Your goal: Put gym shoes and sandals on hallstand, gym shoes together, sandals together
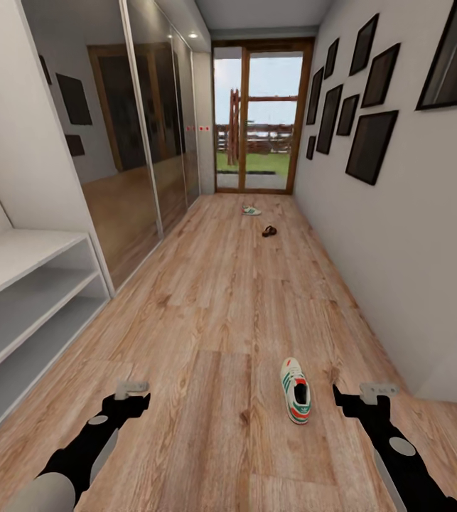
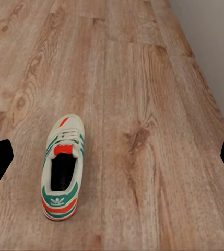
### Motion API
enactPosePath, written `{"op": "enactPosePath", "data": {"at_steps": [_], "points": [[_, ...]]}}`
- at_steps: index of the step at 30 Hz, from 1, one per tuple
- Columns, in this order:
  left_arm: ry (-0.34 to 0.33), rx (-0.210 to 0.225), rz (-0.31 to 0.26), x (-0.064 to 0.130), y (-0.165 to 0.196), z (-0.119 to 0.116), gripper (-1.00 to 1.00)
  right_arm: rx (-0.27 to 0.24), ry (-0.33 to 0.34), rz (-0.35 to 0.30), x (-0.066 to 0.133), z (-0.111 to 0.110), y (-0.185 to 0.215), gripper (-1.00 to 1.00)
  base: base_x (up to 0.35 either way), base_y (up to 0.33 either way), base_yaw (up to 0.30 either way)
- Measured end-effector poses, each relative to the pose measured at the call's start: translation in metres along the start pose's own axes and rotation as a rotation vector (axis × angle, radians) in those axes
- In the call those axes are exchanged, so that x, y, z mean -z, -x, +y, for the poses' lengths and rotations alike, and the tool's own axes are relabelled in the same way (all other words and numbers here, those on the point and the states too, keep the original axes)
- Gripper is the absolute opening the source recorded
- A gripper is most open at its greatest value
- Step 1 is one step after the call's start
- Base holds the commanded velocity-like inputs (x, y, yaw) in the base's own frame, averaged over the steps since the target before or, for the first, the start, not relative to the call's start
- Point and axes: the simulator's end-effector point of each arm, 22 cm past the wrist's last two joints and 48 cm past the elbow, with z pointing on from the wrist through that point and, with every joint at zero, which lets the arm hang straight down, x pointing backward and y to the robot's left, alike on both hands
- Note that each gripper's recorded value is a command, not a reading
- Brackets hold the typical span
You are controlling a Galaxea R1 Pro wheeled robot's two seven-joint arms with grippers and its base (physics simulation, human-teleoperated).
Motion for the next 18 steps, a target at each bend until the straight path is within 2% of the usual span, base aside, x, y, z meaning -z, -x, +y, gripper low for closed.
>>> {"op": "enactPosePath", "data": {"at_steps": [9, 12, 18], "points": [[-0.005, -0.026, -0.068, -0.012, -0.008, -0.005, 1.00, 0.002, 0.001, 0.013, -0.006, 0.002, -0.027, 1.00, 0.000, 0.000, 0.065], [-0.006, -0.028, -0.073, -0.016, -0.015, -0.006, 1.00, 0.003, 0.001, 0.018, -0.008, 0.003, -0.037, 1.00, 0.000, 0.000, 0.067], [-0.007, -0.033, -0.047, -0.024, -0.033, -0.006, 1.00, 0.008, 0.002, 0.051, -0.013, 0.005, -0.055, 1.00, 0.000, 0.000, 0.067]]}}
